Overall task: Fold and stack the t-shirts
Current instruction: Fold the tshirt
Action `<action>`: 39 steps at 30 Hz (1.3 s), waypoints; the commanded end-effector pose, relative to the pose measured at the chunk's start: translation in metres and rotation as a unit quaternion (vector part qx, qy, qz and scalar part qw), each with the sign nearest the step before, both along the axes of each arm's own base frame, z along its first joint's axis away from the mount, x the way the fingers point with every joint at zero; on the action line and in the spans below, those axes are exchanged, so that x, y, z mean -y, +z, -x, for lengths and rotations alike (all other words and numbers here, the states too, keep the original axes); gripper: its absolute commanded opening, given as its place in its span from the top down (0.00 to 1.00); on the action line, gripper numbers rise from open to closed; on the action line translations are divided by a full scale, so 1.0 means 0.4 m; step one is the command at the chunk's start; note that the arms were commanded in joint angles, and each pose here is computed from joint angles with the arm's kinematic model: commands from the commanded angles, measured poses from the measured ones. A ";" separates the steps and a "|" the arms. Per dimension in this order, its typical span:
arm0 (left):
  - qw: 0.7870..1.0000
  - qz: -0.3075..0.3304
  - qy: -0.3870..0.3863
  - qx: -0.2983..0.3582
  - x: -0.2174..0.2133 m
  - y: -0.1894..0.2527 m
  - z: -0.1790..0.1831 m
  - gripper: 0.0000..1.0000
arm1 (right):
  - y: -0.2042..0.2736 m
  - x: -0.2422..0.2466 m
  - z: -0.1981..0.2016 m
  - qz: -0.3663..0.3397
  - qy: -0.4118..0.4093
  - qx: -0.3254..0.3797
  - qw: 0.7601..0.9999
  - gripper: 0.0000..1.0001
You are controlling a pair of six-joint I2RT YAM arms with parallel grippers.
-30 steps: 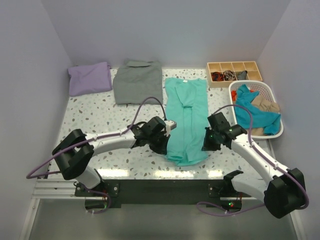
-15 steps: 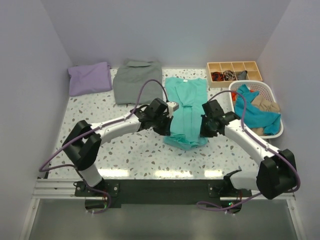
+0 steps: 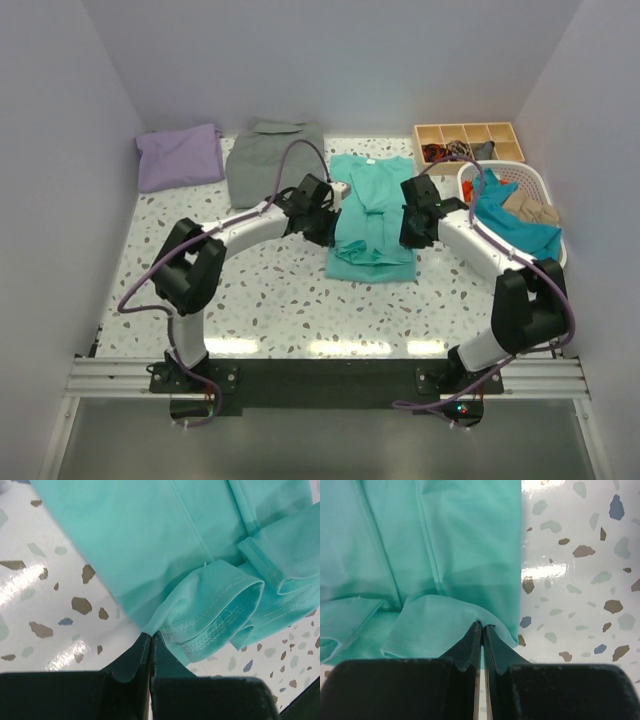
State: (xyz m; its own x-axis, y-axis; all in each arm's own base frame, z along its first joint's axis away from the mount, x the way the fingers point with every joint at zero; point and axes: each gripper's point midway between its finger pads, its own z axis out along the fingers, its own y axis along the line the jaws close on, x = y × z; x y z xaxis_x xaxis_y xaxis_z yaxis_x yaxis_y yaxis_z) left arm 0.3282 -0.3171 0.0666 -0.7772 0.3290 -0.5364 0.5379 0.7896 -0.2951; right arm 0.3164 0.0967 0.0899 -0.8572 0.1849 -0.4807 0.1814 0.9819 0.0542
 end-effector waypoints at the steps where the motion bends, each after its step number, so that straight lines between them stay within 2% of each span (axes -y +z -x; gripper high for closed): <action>1: 0.999 0.025 -0.017 0.043 0.044 0.056 -0.078 1.00 | 0.014 0.027 -0.080 0.016 -0.018 0.028 0.999 0.93; 2: 0.999 0.026 -0.017 0.045 0.049 0.055 -0.087 0.97 | 0.003 0.029 -0.087 0.019 -0.019 0.024 0.999 0.79; 3: 0.998 0.030 -0.019 0.045 0.056 0.047 -0.097 0.89 | -0.003 0.031 -0.098 0.023 -0.021 0.028 0.999 0.63; 4: 0.998 0.033 -0.018 0.051 0.064 0.058 -0.112 0.79 | -0.007 0.040 -0.103 0.025 -0.027 0.025 0.999 0.50; 5: 0.998 0.031 -0.015 0.054 0.064 0.057 -0.121 0.61 | -0.001 0.041 -0.116 0.025 -0.028 0.028 0.999 0.37; 6: 0.998 0.028 -0.008 0.058 0.059 0.054 -0.135 0.53 | -0.003 0.045 -0.128 0.030 -0.029 0.032 0.999 0.34; 8: 0.997 0.022 0.007 0.071 0.051 0.069 -0.158 0.41 | 0.022 0.053 -0.147 0.036 -0.029 0.048 0.998 0.32; 10: 0.994 0.007 0.033 0.101 0.022 0.104 -0.185 0.36 | 0.076 0.055 -0.164 0.033 -0.027 0.084 0.996 0.32; 14: 0.988 -0.001 0.052 0.147 -0.017 0.181 -0.194 0.31 | 0.147 0.025 -0.160 0.005 0.011 0.103 0.995 0.33; 17: 0.990 0.018 0.026 0.138 -0.013 0.208 -0.154 0.31 | 0.150 -0.020 -0.126 -0.043 0.046 0.087 0.994 0.34; 21: 0.990 0.092 -0.064 0.080 0.044 0.221 -0.034 0.33 | 0.119 -0.075 -0.049 -0.088 0.082 0.040 0.992 0.37; 24: 0.988 0.100 -0.111 0.032 0.058 0.182 0.039 0.35 | 0.096 -0.095 0.005 -0.107 0.095 0.017 0.990 0.39; 29: 0.984 0.083 -0.155 -0.009 0.072 0.118 0.117 0.38 | 0.076 -0.116 0.071 -0.129 0.105 -0.008 0.986 0.41; 35: 0.986 0.076 -0.146 -0.037 0.091 0.041 0.120 0.39 | 0.029 -0.110 0.101 -0.129 0.093 -0.032 0.987 0.41; 39: 0.987 0.084 -0.134 -0.026 0.124 0.034 0.076 0.39 | 0.003 -0.116 0.099 -0.134 0.089 -0.048 0.986 0.42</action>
